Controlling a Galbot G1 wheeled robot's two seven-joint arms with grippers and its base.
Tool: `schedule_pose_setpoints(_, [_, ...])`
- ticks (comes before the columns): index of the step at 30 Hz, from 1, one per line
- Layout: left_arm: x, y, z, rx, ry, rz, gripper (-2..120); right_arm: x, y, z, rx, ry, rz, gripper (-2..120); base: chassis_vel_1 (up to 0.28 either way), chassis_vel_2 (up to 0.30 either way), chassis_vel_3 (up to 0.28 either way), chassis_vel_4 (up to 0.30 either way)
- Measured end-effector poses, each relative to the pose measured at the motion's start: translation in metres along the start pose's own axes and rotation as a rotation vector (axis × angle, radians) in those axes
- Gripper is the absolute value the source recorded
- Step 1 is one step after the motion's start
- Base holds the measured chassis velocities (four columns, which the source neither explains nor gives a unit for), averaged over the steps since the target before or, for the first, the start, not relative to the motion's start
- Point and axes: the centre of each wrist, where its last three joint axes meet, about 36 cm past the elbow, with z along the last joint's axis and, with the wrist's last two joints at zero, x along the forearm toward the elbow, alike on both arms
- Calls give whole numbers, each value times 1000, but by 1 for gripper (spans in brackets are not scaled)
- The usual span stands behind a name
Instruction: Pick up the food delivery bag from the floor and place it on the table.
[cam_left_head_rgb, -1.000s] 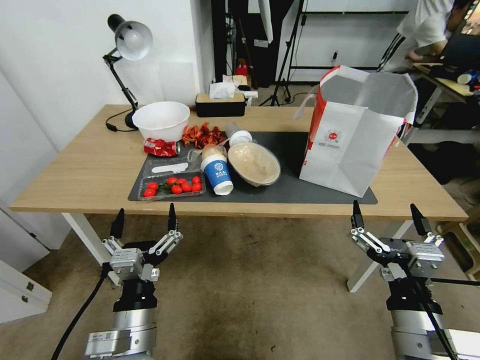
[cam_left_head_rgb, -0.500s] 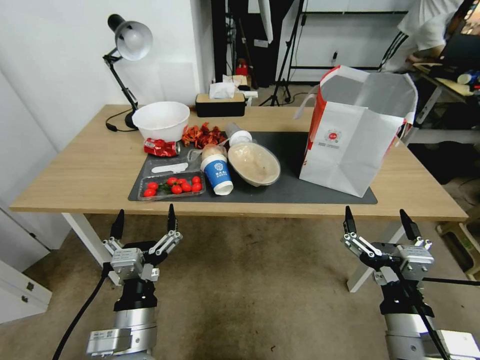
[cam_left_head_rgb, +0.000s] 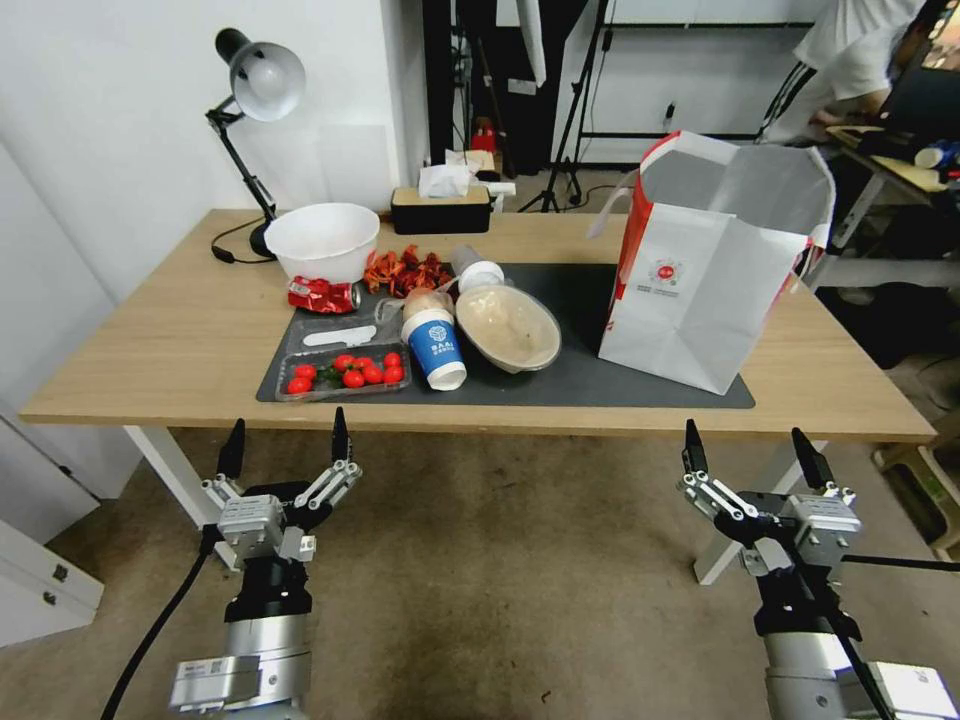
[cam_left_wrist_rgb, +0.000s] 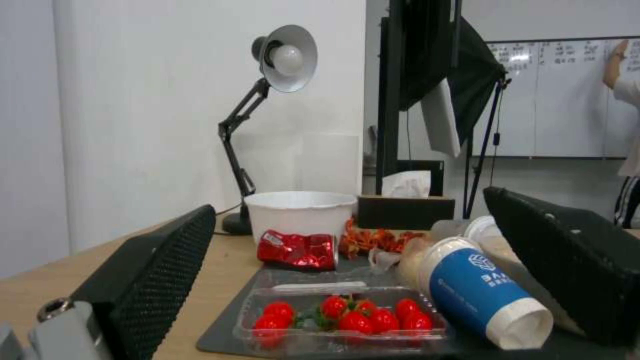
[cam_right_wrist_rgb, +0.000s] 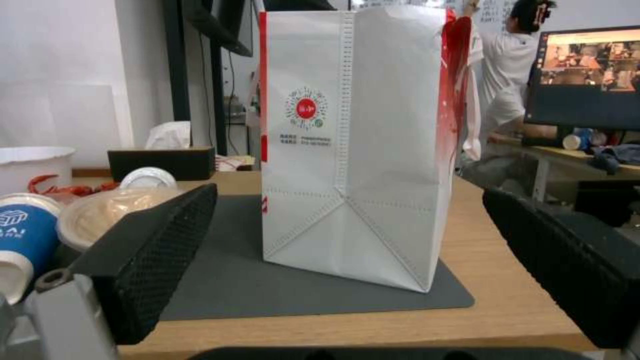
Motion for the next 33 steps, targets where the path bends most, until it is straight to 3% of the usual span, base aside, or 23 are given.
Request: schedule_pose_setpoints(33, [0, 0, 0, 0, -1, 0, 100, 0, 0, 0, 1, -1, 1, 100, 0, 0, 0, 0])
